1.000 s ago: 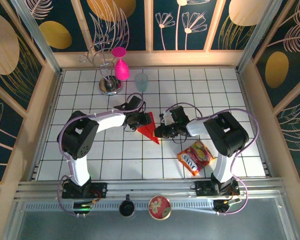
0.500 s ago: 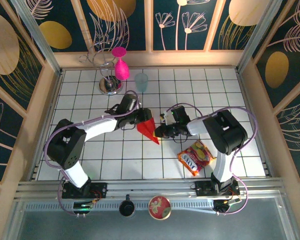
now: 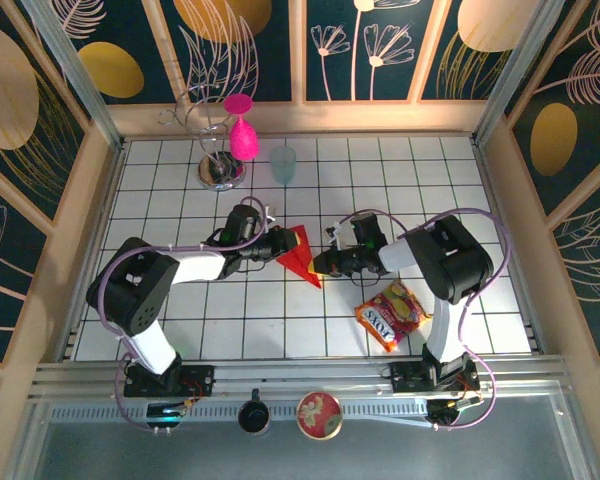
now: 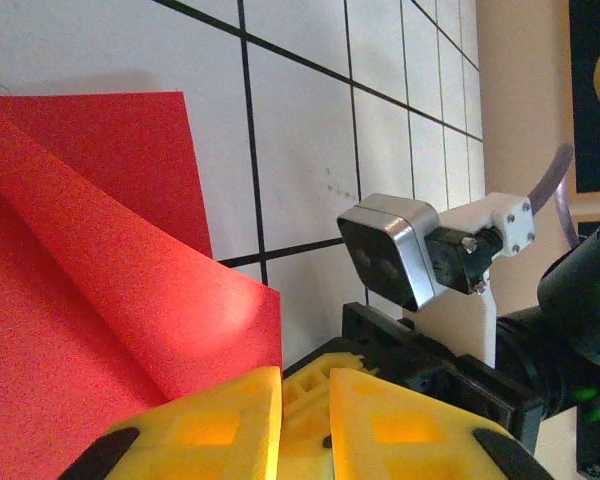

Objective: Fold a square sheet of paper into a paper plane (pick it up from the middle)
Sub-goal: Fourth fold the wing at the center of the table.

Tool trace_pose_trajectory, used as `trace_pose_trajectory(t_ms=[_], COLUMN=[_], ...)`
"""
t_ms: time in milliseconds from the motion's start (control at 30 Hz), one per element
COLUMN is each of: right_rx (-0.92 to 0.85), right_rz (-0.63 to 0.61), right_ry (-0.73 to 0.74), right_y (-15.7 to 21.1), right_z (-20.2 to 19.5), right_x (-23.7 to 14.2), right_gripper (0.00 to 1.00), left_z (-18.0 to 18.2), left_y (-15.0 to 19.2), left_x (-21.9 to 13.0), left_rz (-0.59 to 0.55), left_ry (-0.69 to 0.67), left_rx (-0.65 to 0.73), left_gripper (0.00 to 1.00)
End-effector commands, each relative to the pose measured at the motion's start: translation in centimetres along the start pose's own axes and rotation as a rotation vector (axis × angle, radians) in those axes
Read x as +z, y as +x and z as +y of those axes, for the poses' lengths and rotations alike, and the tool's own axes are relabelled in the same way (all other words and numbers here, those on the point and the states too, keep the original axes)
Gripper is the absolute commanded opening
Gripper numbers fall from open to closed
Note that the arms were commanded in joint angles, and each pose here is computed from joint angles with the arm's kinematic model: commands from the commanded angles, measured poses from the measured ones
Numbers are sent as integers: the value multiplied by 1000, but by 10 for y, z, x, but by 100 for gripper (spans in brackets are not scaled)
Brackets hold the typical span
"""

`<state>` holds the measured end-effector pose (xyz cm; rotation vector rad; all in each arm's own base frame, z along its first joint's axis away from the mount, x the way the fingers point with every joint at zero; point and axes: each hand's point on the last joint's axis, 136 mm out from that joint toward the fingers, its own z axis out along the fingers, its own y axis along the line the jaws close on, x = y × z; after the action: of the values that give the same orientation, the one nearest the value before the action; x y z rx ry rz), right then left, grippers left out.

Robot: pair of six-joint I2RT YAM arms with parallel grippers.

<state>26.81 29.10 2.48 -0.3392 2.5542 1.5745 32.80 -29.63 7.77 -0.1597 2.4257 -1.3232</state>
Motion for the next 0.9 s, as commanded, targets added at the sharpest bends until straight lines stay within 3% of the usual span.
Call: trace_pose_trajectory(t_ms=[0,867], right_rx=[71,100], right_rz=[12,14], right_ry=[32,49], right_y=[10,11], right_z=[-20,-26], right_x=[-2,-3], right_gripper=[2,6], left_z=[-1,19], left_y=[2,7], left_x=[9,38], left_rz=[31,111], left_ry=[36,17], left_rx=[-3,-26], left_gripper=[19,16])
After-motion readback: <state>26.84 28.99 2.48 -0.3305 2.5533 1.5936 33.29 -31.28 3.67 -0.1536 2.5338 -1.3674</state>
